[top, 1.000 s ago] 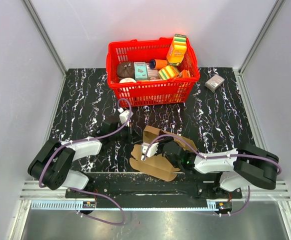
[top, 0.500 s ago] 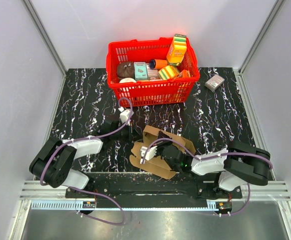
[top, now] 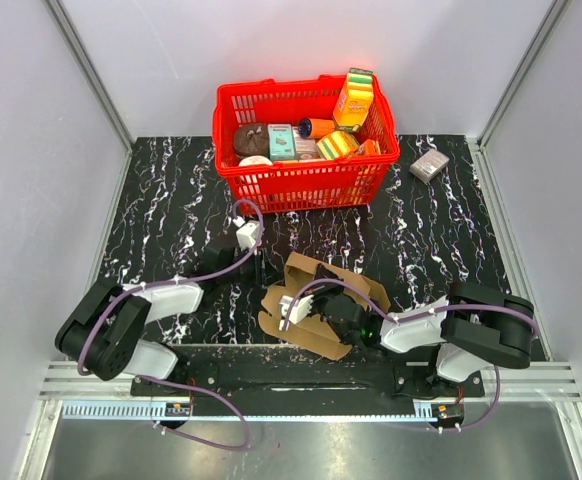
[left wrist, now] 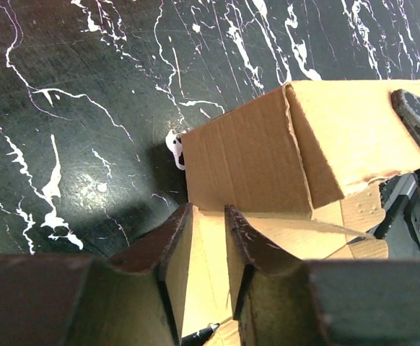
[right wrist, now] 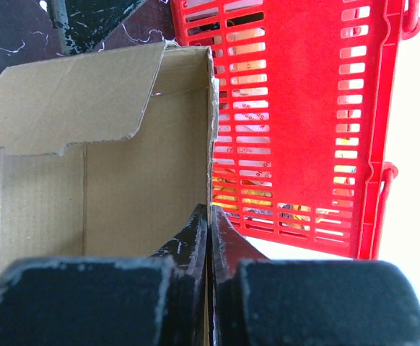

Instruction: Fold the paper box

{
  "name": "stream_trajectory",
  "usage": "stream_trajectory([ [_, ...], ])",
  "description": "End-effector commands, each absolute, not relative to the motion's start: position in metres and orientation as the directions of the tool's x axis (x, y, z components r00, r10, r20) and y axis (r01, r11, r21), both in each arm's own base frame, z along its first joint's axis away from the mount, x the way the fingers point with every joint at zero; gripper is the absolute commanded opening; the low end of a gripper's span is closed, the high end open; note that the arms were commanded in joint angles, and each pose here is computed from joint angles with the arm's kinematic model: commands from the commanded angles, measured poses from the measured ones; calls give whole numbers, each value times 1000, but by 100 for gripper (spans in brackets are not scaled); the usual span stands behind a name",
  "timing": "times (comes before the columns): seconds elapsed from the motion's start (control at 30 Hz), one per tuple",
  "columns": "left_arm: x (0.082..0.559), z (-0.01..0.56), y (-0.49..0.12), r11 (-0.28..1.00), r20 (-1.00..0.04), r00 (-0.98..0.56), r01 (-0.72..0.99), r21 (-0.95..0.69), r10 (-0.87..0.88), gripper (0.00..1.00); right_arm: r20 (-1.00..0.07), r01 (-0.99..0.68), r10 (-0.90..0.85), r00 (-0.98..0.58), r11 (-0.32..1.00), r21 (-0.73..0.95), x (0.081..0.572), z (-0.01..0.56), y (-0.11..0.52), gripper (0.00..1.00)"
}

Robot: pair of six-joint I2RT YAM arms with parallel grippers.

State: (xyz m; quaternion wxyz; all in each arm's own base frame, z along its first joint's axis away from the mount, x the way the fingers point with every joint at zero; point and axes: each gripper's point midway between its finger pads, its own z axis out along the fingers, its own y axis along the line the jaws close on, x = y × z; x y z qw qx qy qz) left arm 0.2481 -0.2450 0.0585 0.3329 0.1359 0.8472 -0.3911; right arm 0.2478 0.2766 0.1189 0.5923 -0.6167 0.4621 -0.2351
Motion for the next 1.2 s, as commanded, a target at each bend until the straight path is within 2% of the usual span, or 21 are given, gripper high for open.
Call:
stream_trajectory([
  [0.0,261,83,-248,635,-777,-626,576,-515,-62,33,-327,-282,-828,454,215,-935,247,128,280,7],
  [0.1,262,89,-248,624,-801,-595,598,-502,-74,41,-338,-290,-825,453,223,-931,245,127,280,7],
  [0.2,261,98,-250,604,-829,-554,636,-480,-75,43,-355,-297,-822,445,239,-925,246,126,280,8],
  [0.4,256,115,-256,548,-849,-518,683,-483,-103,44,-380,-331,-817,433,248,-911,243,118,277,8],
  [0.7,260,112,-253,581,-857,-514,688,-435,-33,44,-399,-355,-808,434,253,-900,240,122,278,8],
  [1.0,254,99,-248,567,-879,-462,695,-443,-120,43,-425,-357,-794,434,281,-891,241,133,282,9],
  [1.17,242,90,-245,531,-903,-399,737,-418,-156,48,-443,-383,-786,431,285,-879,238,127,284,9],
])
